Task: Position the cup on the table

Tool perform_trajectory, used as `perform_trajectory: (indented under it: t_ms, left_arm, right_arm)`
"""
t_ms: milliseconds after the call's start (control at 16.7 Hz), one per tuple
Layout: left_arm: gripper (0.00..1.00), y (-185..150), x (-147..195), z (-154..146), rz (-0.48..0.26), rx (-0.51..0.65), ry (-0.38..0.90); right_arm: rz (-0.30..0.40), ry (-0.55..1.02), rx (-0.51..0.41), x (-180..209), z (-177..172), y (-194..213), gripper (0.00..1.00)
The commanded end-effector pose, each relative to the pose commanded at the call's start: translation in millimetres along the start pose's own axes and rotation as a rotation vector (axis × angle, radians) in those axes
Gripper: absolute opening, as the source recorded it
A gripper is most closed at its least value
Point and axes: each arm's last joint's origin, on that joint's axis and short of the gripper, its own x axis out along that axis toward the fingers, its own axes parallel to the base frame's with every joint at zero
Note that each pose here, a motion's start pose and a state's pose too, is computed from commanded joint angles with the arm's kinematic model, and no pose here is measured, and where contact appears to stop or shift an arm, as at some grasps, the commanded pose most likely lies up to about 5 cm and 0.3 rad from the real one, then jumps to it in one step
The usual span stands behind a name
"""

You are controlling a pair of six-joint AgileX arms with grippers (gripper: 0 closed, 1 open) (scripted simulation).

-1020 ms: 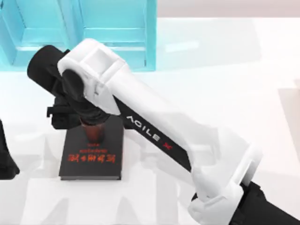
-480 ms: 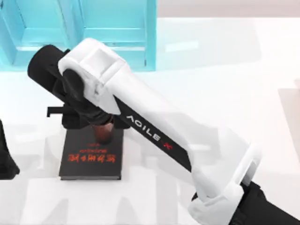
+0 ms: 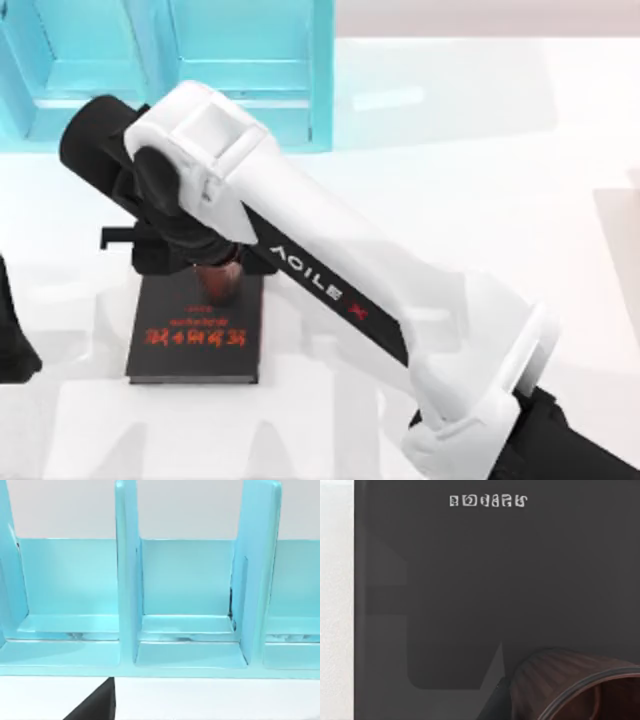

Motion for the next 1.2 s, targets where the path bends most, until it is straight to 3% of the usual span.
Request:
perform_trajectory:
  t_ms: [900,1200]
  left_arm:
    - [1.00,0,0,0,0.000,0.000,0.000]
    - [1.00,0,0,0,0.000,0.000,0.000]
  right_arm:
    - [0.003,-0.001,-0.002,-46,16,-1,0.00]
    - [0.001,0.001,-0.002,-45,15,-1,0.00]
